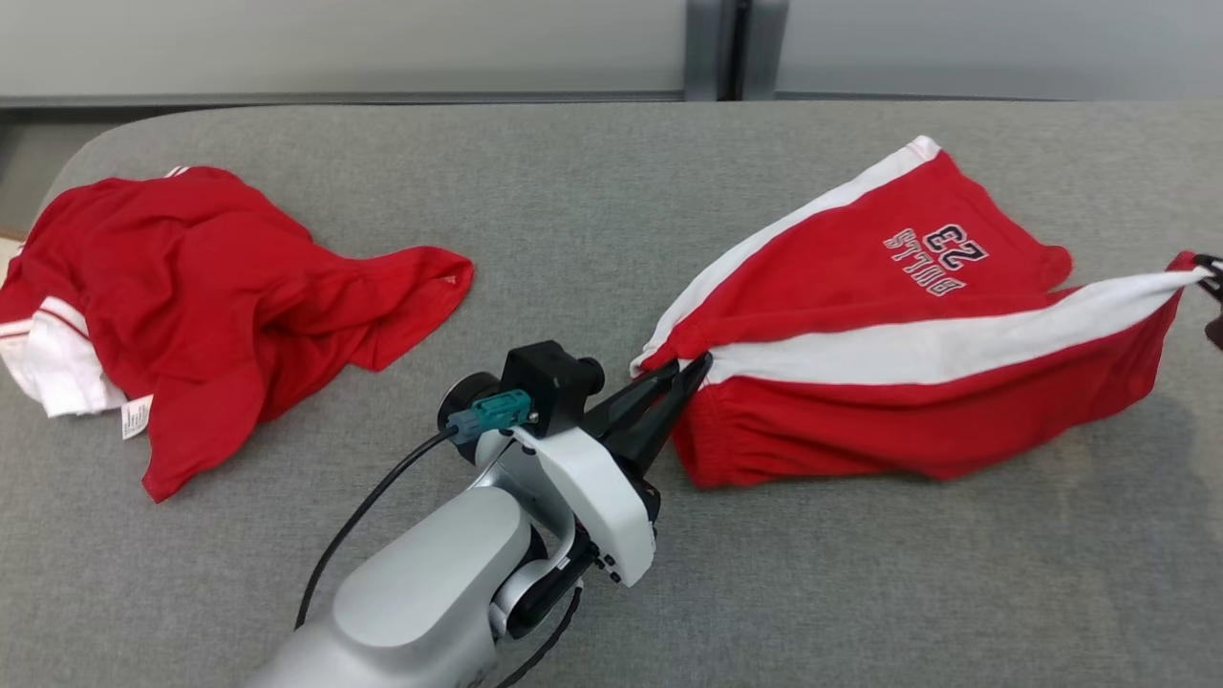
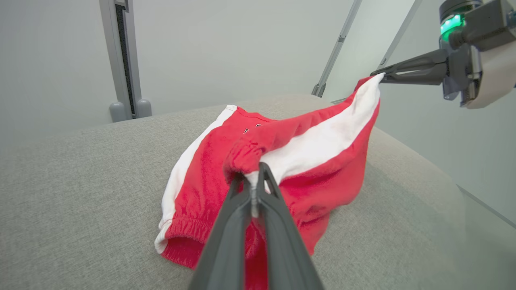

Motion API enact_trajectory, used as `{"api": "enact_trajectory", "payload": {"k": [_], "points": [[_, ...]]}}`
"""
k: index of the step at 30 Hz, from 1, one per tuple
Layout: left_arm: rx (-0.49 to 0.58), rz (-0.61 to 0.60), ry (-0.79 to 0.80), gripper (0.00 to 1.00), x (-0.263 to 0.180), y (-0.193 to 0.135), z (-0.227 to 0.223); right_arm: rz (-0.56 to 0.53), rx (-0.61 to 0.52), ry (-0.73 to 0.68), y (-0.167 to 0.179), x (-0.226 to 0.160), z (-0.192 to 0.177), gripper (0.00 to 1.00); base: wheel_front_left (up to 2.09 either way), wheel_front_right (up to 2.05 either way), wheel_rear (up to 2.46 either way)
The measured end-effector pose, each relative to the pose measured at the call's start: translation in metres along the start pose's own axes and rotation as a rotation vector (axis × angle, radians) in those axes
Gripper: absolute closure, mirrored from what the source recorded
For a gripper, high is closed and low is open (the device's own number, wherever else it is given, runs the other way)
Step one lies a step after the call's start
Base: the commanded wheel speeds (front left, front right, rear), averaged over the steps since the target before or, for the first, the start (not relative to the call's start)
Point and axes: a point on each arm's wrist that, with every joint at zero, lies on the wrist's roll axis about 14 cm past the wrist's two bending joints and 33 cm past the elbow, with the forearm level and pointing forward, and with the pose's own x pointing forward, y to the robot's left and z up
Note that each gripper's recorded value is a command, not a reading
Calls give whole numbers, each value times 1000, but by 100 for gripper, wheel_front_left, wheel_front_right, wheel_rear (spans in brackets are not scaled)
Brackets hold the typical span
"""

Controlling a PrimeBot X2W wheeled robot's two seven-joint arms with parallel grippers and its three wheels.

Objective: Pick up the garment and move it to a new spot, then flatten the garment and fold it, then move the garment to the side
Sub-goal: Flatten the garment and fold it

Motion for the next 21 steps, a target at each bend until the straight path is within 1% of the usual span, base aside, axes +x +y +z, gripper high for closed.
{"api": "enact_trajectory", "payload": {"k": [4, 8, 14, 20, 21], "points": [[-30, 21, 14, 100, 7, 12, -9, -3, -16, -13, -16, 30, 9, 100, 0, 0, 0], [-52, 47, 40, 100, 9, 25, -23, 39, -41, 11, -7, 61, 8, 100, 0, 0, 0], [-72, 90, 57, 100, 6, 43, -35, 56, -72, -19, -10, 100, 25, 100, 0, 0, 0], [-78, 131, 46, 100, 5, 61, -36, 61, -89, -20, -12, 129, 31, 100, 0, 0, 0], [-78, 131, 46, 100, 5, 61, -36, 61, -89, -20, -12, 129, 31, 100, 0, 0, 0]]}}
